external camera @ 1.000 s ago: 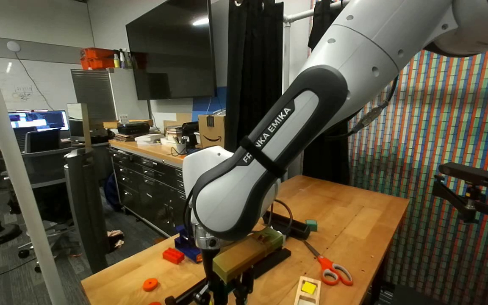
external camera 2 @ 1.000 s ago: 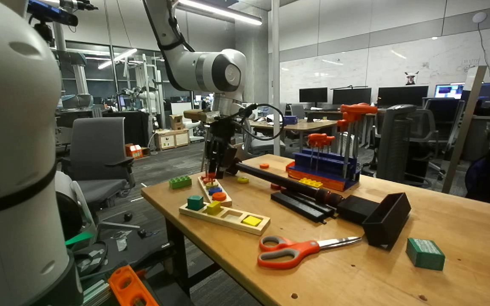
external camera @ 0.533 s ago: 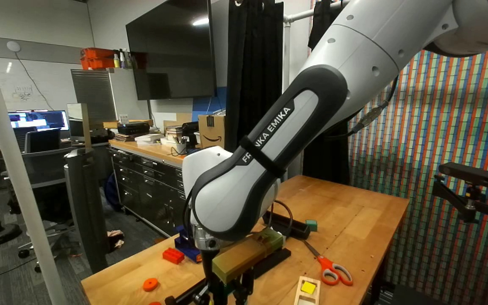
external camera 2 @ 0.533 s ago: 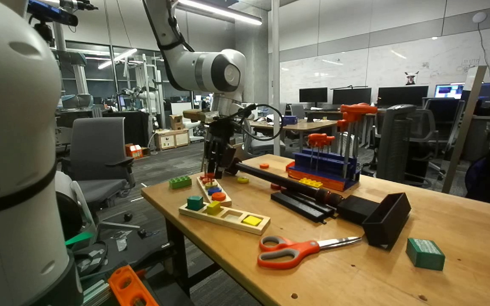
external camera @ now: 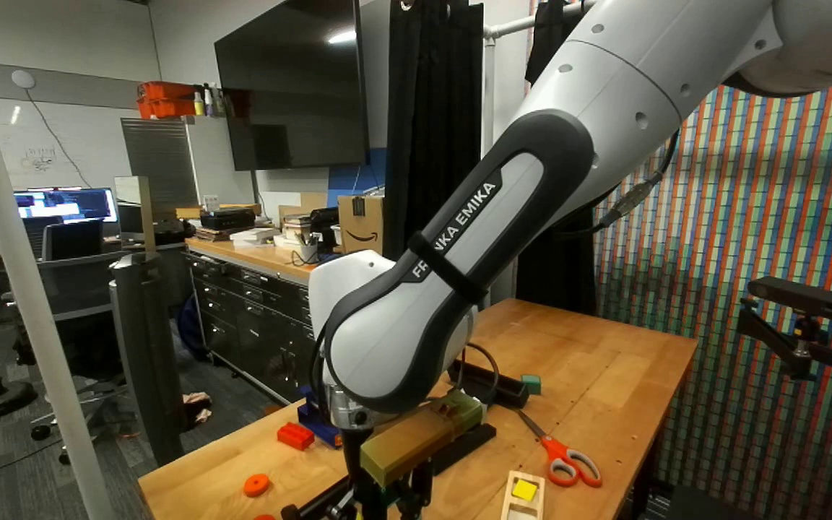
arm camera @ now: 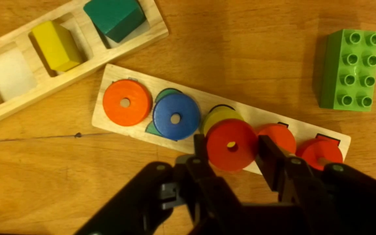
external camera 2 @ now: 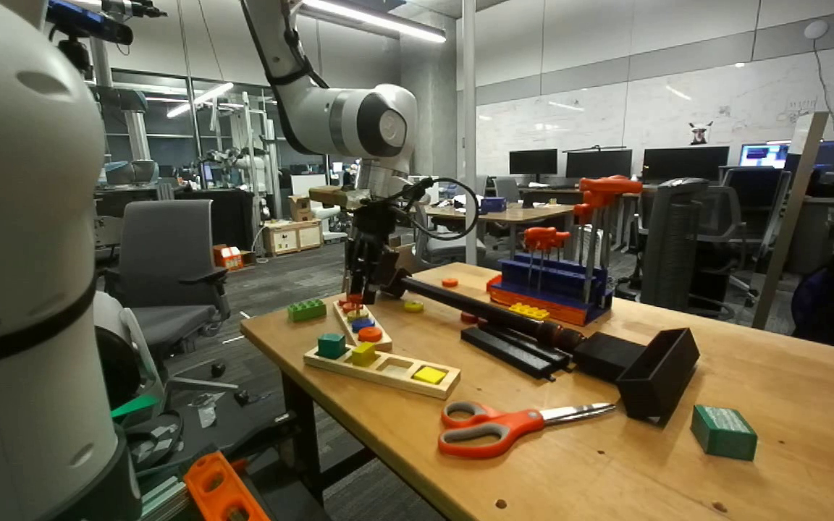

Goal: Take the round orange and yellow blocks from the table and put them on the third and fourth position from the right on the wooden board respectively

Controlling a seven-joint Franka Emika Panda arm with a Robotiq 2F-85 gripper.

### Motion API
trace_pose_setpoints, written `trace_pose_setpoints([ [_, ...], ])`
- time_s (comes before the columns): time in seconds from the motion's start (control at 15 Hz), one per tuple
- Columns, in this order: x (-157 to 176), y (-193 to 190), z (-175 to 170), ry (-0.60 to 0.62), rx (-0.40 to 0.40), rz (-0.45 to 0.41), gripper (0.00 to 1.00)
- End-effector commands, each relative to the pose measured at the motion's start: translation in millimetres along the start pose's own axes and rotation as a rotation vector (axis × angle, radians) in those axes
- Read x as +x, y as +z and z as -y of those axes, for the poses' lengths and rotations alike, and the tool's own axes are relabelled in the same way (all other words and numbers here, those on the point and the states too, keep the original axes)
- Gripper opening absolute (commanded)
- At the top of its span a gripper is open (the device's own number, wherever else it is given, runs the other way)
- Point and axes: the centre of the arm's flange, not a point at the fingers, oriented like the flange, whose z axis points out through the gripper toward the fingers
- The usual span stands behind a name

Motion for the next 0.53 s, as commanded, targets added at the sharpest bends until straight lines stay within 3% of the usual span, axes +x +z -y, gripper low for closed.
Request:
trace_pose_setpoints([
  [0.0,-4.3,3.3,3.6,-0.003,0.010,0.017,0.24],
  [0.47,-10.2,1.0,2.0,0.013,-0.006,0.013,0.24],
])
